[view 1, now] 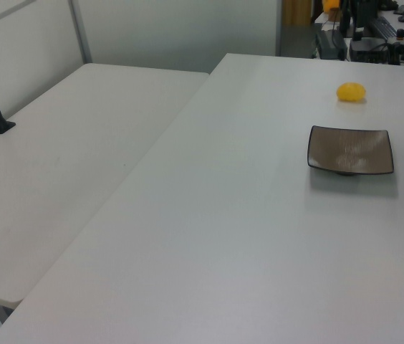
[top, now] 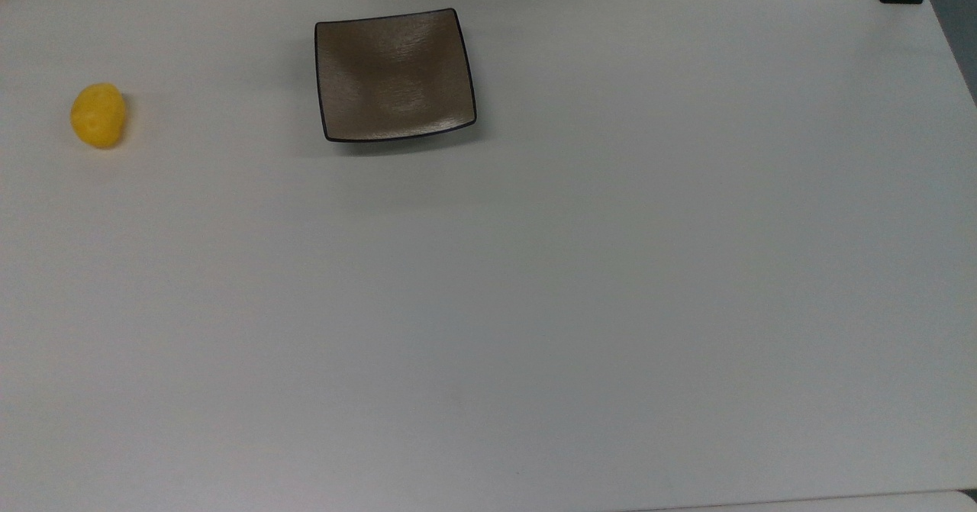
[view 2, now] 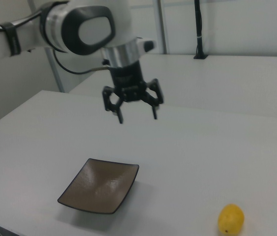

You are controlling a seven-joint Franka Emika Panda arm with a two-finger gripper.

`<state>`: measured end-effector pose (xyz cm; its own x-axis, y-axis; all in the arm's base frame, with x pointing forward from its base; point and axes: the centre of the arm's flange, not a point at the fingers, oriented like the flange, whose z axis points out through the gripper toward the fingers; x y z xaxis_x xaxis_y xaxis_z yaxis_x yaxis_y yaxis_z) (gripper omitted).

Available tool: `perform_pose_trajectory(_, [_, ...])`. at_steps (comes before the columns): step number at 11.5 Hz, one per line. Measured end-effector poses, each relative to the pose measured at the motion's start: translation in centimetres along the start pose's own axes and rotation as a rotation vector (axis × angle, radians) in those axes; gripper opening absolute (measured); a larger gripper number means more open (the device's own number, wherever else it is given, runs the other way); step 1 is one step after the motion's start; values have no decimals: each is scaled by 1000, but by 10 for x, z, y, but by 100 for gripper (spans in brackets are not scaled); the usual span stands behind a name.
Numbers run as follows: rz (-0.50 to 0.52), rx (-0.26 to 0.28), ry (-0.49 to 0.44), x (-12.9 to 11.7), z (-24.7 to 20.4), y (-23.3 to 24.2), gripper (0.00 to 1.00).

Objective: Put potatoes on a ceramic plate
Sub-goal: 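Move the open gripper over the yellow potato and lower it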

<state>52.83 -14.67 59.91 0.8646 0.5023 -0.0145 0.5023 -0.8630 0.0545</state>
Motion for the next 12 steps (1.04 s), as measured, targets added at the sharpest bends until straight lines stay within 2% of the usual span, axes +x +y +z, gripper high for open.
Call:
perform_pose_trajectory(3, [38, -53, 22, -29, 35, 56, 100])
perform_pose_trajectory(7, [70, -100, 5, -71, 102, 113, 100])
perform_pose_trajectory(12, [121, -112, -38, -91, 192, 140, 100])
